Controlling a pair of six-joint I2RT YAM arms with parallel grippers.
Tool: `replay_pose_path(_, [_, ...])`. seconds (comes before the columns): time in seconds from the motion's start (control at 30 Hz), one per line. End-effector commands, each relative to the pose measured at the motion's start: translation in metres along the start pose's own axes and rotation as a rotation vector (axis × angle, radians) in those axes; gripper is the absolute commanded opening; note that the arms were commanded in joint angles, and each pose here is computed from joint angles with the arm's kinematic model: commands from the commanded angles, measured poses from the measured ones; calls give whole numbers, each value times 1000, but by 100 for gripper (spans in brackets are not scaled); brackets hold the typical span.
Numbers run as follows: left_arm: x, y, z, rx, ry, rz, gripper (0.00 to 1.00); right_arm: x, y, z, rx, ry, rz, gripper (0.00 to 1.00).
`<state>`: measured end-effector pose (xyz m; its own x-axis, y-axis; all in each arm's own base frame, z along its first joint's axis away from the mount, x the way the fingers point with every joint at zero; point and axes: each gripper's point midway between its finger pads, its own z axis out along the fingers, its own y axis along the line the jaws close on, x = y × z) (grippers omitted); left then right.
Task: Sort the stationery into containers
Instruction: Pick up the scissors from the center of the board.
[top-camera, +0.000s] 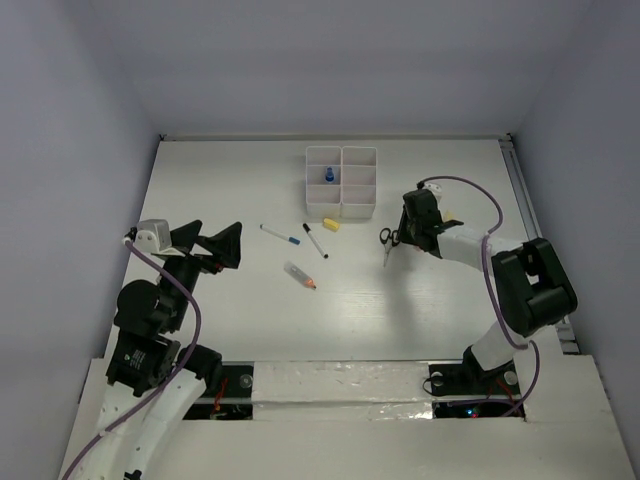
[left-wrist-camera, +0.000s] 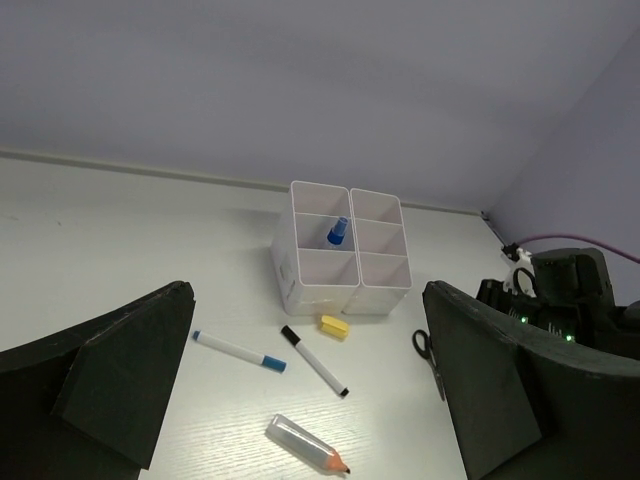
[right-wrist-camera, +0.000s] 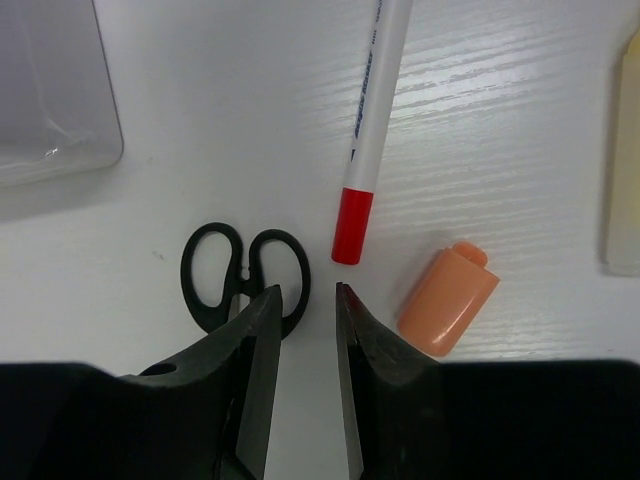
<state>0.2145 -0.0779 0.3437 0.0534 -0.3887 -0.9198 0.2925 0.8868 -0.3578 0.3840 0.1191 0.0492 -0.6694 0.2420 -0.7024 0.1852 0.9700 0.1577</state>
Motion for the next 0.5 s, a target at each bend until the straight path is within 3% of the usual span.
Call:
replay_pose_path(0.0, [-6, -4, 4, 20, -24, 5, 99, -13, 14, 3, -52, -25, 6, 34])
replay_pose_path(0.47, [-4, -4, 6, 20, -16, 8, 99, -2, 8, 25, 5, 12, -23, 28])
